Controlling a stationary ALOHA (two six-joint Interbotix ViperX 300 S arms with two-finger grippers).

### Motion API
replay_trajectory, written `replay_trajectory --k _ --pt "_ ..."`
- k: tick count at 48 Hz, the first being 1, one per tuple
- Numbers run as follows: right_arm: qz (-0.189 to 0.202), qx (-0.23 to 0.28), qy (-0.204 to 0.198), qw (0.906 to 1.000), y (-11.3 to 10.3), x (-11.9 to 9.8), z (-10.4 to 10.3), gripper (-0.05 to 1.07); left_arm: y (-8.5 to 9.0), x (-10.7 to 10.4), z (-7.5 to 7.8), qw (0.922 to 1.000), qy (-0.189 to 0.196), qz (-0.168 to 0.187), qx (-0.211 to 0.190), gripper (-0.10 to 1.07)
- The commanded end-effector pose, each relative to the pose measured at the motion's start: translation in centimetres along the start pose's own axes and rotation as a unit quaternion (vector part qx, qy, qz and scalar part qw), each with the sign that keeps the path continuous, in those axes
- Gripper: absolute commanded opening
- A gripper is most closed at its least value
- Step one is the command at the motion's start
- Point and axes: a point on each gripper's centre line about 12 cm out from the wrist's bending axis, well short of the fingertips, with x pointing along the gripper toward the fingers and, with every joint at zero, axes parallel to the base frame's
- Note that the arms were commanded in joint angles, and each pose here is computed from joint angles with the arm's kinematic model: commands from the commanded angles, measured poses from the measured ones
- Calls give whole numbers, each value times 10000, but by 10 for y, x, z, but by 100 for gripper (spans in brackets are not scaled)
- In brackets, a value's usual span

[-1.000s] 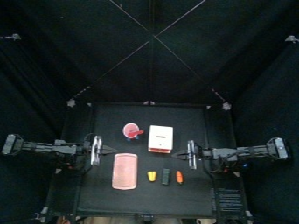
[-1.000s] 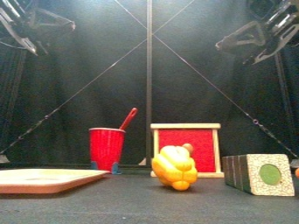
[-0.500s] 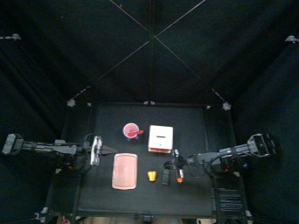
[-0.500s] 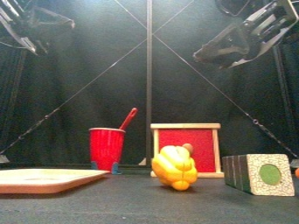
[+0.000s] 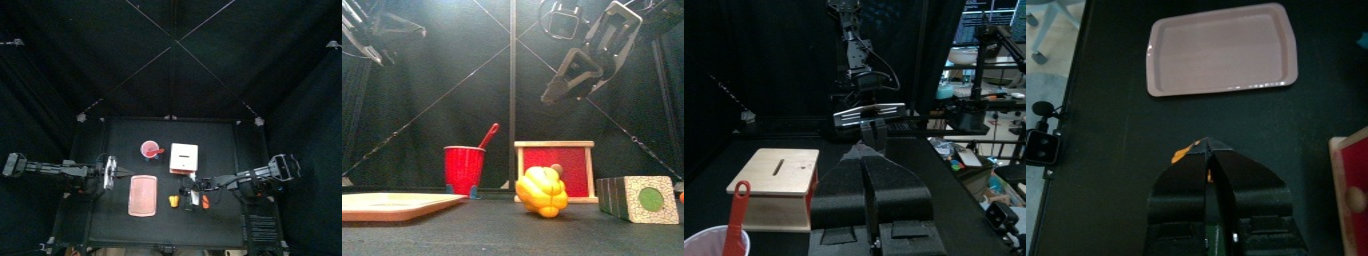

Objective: Grab squash

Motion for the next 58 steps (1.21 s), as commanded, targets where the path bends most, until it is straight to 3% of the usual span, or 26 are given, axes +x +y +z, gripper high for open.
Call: replay_trajectory --k 1,13,22,30,37,47,58 --pt "46 44 -93 9999 4 1 9 22 -2 2 3 10000 -62 -56 0 -2" --pt "145 94 62 9998 15 16 4 23 -12 0 -2 9995 7 -309 -60 -2" --pt "253 777 45 9966 25 26 14 25 -14 -1 -4 9993 38 -359 -72 -2" --pt "345 1047 186 9937 29 22 27 25 -14 -2 -5 9993 54 -356 -86 -2" --pt "313 1306 513 9896 17 17 44 25 -14 -2 -5 9993 54 -353 -85 -2" --pt "152 1845 1199 9754 -1 10 64 25 -14 -1 -5 9994 54 -345 -84 -2" --pt "-539 1707 2022 9628 -14 22 64 25 -14 -2 -7 9993 93 -343 -105 -2"
